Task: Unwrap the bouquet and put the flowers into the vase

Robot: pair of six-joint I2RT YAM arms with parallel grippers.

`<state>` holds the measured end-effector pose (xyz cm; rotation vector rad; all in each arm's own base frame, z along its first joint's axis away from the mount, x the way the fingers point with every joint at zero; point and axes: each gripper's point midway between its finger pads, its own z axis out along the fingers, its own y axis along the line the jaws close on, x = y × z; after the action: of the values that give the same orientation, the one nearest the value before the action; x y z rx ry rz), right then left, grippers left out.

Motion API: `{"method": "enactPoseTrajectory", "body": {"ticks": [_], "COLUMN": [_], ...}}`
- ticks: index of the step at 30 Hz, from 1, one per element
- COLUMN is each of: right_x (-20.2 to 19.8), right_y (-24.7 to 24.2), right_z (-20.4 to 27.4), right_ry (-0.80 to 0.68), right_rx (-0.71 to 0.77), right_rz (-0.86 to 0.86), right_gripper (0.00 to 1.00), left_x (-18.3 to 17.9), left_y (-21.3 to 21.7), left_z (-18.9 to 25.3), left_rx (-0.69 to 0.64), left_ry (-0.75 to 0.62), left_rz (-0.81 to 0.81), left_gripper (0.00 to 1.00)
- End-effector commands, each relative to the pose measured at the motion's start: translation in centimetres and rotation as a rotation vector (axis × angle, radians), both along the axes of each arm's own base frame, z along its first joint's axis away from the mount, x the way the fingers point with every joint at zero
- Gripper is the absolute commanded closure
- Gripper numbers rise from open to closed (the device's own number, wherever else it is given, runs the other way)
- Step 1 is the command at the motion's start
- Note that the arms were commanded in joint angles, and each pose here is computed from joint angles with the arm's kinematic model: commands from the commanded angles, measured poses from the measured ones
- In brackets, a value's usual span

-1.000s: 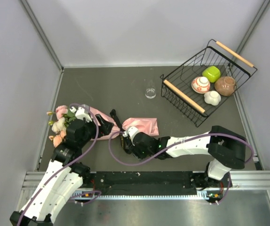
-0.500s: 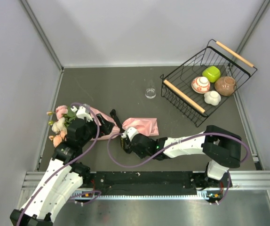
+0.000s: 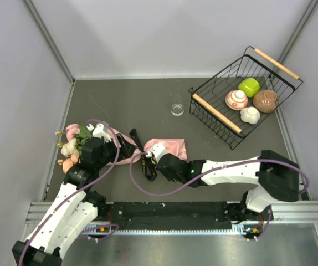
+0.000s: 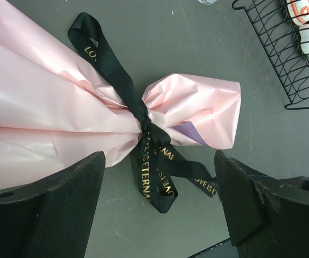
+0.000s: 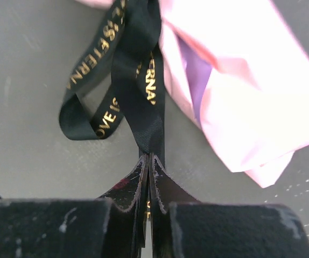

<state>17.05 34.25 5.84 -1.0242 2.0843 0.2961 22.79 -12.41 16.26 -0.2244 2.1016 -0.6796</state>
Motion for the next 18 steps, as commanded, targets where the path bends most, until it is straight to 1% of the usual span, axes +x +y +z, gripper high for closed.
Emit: {"method": "enactPoseTrajectory", "body": {"ticks": [1, 3, 7, 11, 12, 14, 16, 18], "right_x": [0.5, 0.5, 0.5, -0.4, -0.6, -1.2, -1.2, -1.2], "right_y": [1.2, 0.9, 0.9, 1.2, 1.6, 1.3, 1.1, 1.1], "right_z": [5.9, 6.9, 7.2, 6.9, 8.1, 8.5, 10.2, 11.5], "right_ry": [-0.075, -0.084, -0.091, -0.052, -0.053, -0.040, -0.048, -0.061], "right_rx": [0.158, 0.191, 0.209, 0.230, 0.289, 0.326, 0.384, 0.419], "right_rz": [-0.015, -0.018, -0.017, 0.021, 0.023, 0.033, 0.027, 0.026], "right_gripper": [1.00, 1.00, 1.00, 1.00, 1.00, 1.00, 1.00, 1.00], "left_x": [0.7, 0.8, 0.9, 0.8, 0.8, 0.6, 0.5, 0.1], "left_y": [-0.5, -0.7, -1.0, -1.2, -1.2, -1.4, -1.8, -3.1], "left_z": [1.4, 1.4, 1.5, 1.5, 1.6, 1.5, 1.4, 1.5], "left_rx": [-0.040, -0.042, -0.055, -0.055, -0.053, -0.052, -0.054, -0.083], "left_ry": [-0.051, -0.048, -0.044, -0.034, -0.036, -0.032, -0.027, -0.018], "left_rz": [-0.006, -0.012, -0.019, -0.034, -0.035, -0.054, -0.080, -0.159], "left_gripper": [0.12, 0.12, 0.12, 0.13, 0.13, 0.13, 0.15, 0.16]}}
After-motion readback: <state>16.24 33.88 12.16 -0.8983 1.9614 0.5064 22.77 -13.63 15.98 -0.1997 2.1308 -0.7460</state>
